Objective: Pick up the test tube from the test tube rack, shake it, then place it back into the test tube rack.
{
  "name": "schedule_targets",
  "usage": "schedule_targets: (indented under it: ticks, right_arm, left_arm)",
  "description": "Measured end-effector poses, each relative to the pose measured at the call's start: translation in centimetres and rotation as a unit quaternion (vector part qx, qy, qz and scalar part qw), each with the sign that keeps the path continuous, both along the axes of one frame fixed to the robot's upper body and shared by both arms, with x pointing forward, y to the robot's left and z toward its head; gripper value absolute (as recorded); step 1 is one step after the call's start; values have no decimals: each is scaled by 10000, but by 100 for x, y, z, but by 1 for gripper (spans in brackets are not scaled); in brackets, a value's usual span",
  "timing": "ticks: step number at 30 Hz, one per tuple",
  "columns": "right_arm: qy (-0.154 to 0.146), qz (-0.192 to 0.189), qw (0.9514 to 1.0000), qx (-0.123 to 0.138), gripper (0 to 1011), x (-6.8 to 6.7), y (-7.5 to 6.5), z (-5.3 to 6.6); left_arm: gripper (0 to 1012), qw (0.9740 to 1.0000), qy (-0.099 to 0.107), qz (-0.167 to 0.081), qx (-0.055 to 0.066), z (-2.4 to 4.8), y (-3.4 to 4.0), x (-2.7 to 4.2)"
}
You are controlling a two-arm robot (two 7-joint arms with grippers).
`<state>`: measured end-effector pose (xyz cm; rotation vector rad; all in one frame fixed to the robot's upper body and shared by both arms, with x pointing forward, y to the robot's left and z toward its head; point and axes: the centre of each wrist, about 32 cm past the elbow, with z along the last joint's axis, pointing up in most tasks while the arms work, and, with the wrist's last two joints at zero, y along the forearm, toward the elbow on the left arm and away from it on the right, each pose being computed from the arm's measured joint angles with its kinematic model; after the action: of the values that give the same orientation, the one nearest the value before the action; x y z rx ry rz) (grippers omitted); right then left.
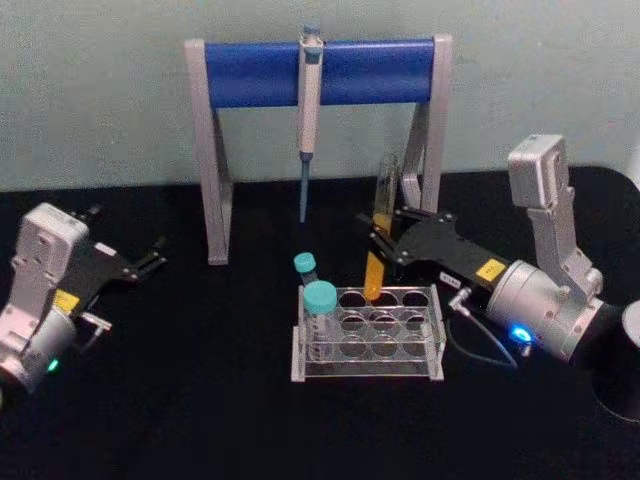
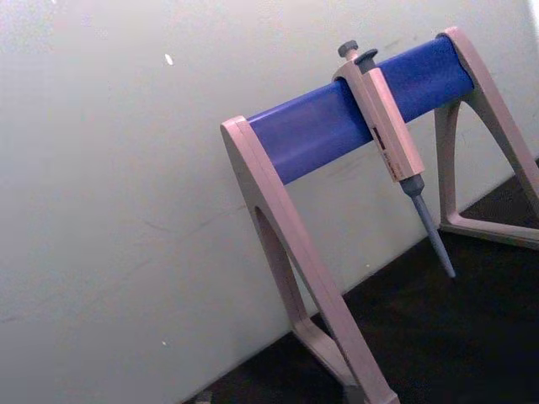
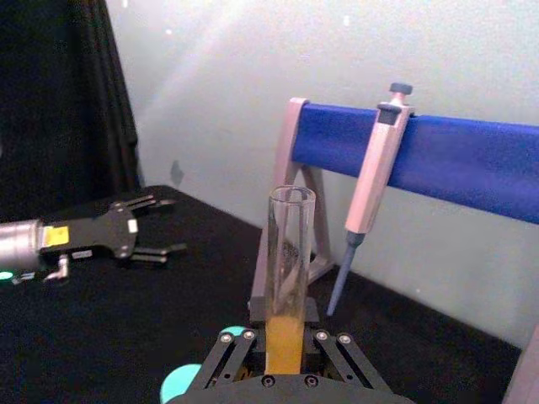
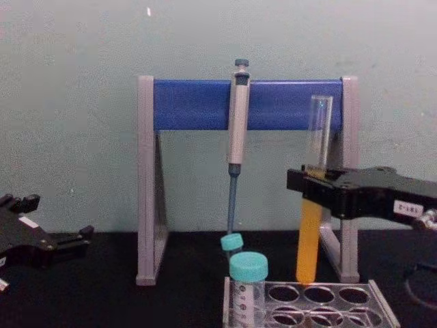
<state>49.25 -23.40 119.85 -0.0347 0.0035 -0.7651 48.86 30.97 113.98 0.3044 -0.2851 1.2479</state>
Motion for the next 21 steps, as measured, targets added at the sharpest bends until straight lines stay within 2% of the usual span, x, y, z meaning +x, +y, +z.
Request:
schedule_targets:
  ticks: [9, 21]
  right_arm:
    - [-54, -292, 9996, -4, 227, 65, -66, 21]
    - [-100, -594, 9982, -64, 227, 36, -193, 40]
  left_arm:
    - [1001, 10000, 0, 0, 0, 0, 0, 0]
    - [1001, 10000, 0, 0, 0, 0, 0, 0]
